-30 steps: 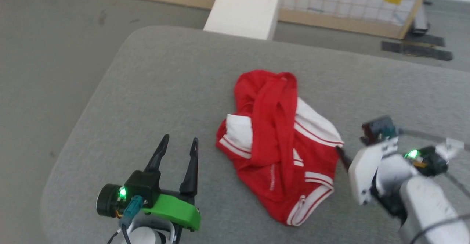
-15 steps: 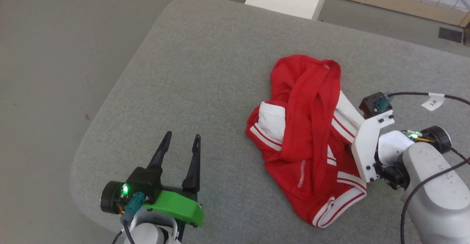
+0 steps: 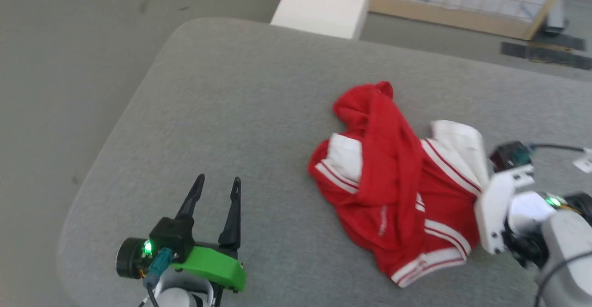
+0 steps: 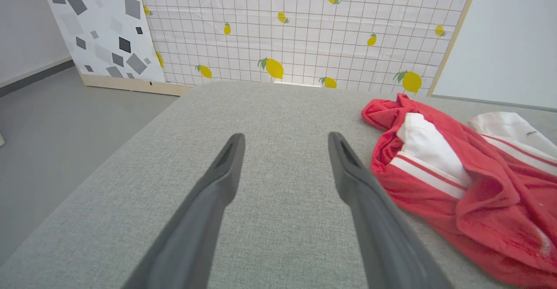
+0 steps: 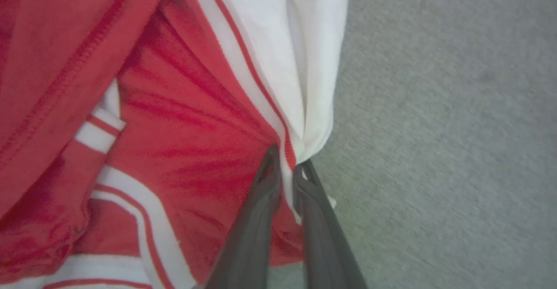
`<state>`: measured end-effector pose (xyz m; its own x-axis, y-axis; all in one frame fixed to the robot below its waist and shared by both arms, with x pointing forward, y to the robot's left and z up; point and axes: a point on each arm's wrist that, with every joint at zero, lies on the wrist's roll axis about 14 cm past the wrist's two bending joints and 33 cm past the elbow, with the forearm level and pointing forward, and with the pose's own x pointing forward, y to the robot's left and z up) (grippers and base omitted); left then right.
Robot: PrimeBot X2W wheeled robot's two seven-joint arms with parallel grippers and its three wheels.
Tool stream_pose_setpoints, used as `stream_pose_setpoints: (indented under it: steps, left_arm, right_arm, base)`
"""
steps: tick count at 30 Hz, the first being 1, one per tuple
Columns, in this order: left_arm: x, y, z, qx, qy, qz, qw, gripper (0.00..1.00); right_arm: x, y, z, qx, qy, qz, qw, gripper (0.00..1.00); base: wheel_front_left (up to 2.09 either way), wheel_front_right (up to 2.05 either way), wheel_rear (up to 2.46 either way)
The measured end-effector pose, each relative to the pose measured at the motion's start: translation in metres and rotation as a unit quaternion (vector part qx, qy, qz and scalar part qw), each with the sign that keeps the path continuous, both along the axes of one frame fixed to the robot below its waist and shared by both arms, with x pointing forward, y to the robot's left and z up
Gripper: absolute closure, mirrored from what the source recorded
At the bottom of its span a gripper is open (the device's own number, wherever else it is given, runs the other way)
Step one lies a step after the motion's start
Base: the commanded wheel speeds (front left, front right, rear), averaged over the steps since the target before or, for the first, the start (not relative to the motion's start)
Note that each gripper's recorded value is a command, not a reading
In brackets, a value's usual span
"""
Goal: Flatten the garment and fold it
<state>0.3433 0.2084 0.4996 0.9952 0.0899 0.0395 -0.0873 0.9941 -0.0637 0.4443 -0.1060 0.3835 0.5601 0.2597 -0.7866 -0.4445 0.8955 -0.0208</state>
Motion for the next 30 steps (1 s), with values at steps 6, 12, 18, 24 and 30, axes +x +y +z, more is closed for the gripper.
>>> stream_pose_setpoints:
  steps: [6, 12, 18, 24, 30]
  left_arm:
    - [0.009, -0.027, 0.003, -0.011, -0.01, -0.043, 0.999, 0.0]
    - [0.02, -0.056, 0.007, -0.018, -0.018, -0.09, 0.996, 0.0]
    - [0.028, -0.088, 0.006, -0.016, -0.016, -0.141, 0.99, 0.0]
    - [0.029, -0.113, 0.004, -0.017, -0.014, -0.184, 0.983, 0.0]
    - [0.027, -0.147, -0.005, -0.016, 0.006, -0.24, 0.971, 0.0]
  right_arm:
    - [-0.047, -0.086, 0.007, -0.036, 0.007, -0.104, 0.994, 1.0]
    - [-0.116, -0.098, -0.003, -0.001, 0.036, -0.171, 0.985, 1.0]
    - [-0.123, -0.104, 0.014, 0.038, -0.033, -0.214, 0.976, 0.0]
    - [-0.105, -0.114, 0.059, 0.06, -0.176, -0.222, 0.957, 0.0]
    - [-0.089, -0.121, 0.119, 0.075, -0.345, -0.215, 0.911, 0.0]
  base:
    - [0.0, 0.0, 0.0]
    - [0.0, 0.0, 0.0]
    - [0.0, 0.0, 0.0]
    - [0.0, 0.0, 0.0]
    - [0.0, 0.0, 0.0]
